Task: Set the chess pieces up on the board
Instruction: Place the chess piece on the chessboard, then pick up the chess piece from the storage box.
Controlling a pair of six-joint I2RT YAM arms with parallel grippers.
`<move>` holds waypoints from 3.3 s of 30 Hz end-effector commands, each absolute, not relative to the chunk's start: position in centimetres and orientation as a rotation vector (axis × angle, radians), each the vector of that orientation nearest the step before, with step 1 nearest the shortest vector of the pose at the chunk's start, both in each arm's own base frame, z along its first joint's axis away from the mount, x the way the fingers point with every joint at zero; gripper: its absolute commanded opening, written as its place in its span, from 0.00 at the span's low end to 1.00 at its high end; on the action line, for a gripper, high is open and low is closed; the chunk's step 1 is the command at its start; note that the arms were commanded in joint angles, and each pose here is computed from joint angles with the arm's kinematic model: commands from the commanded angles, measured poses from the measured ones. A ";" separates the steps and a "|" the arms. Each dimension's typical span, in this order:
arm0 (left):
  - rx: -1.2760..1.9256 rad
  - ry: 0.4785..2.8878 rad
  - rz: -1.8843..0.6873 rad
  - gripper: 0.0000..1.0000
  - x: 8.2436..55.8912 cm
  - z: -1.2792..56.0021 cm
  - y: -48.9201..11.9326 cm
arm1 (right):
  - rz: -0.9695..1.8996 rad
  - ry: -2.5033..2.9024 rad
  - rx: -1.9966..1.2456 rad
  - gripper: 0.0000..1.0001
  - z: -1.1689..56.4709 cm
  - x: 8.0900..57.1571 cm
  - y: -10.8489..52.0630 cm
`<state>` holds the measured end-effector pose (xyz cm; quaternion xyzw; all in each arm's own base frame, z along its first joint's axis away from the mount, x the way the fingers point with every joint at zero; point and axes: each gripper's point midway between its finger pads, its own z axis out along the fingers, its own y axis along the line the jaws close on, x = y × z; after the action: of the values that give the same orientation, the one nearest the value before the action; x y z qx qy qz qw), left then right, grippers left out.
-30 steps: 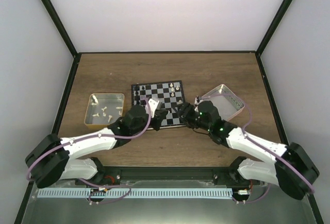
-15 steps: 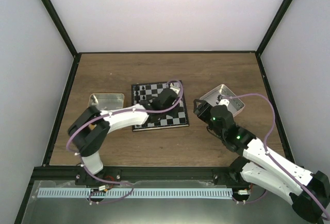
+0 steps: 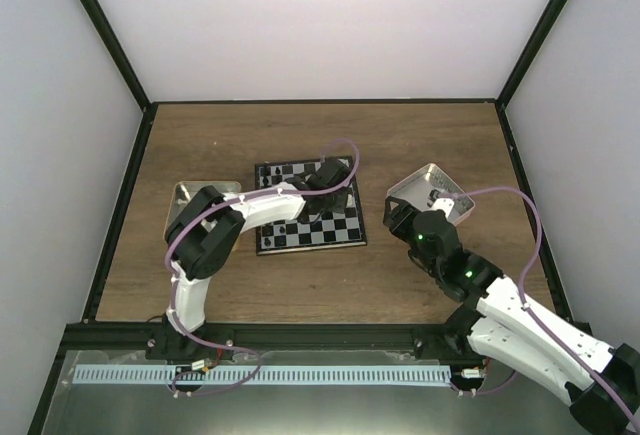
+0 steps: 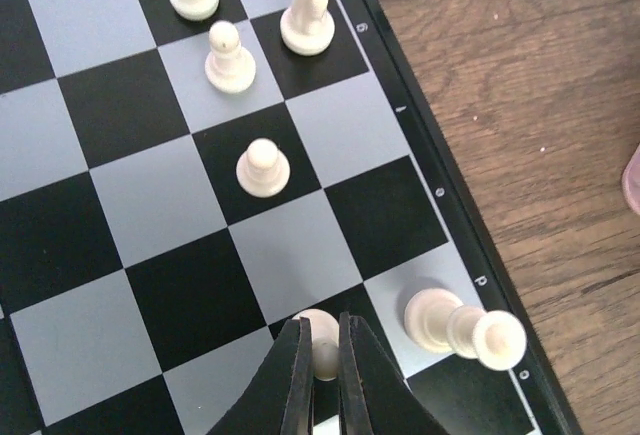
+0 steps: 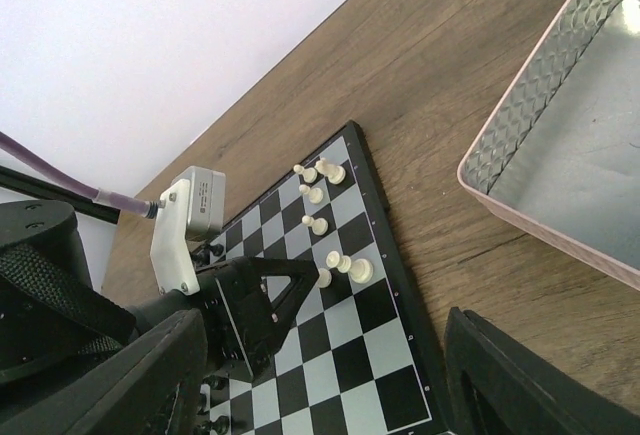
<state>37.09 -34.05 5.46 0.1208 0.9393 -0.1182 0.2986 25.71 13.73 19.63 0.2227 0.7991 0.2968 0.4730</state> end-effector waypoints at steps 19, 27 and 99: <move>0.209 2.540 -0.354 0.09 39.2 3.7 -33.9 | 0.671 1.909 0.554 0.67 20.1 26.0 12.5; 0.242 2.517 -0.375 0.33 39.1 4.9 -34.2 | 0.676 1.910 0.550 0.67 20.1 26.0 12.6; -0.834 2.454 -0.014 0.04 33.2 5.6 2.2 | 0.786 2.203 0.257 0.64 17.0 28.1 21.4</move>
<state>32.23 2.05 3.46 -0.3230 0.9152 -0.0012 0.2408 27.48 21.56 14.33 0.0992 0.8810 0.2960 0.3555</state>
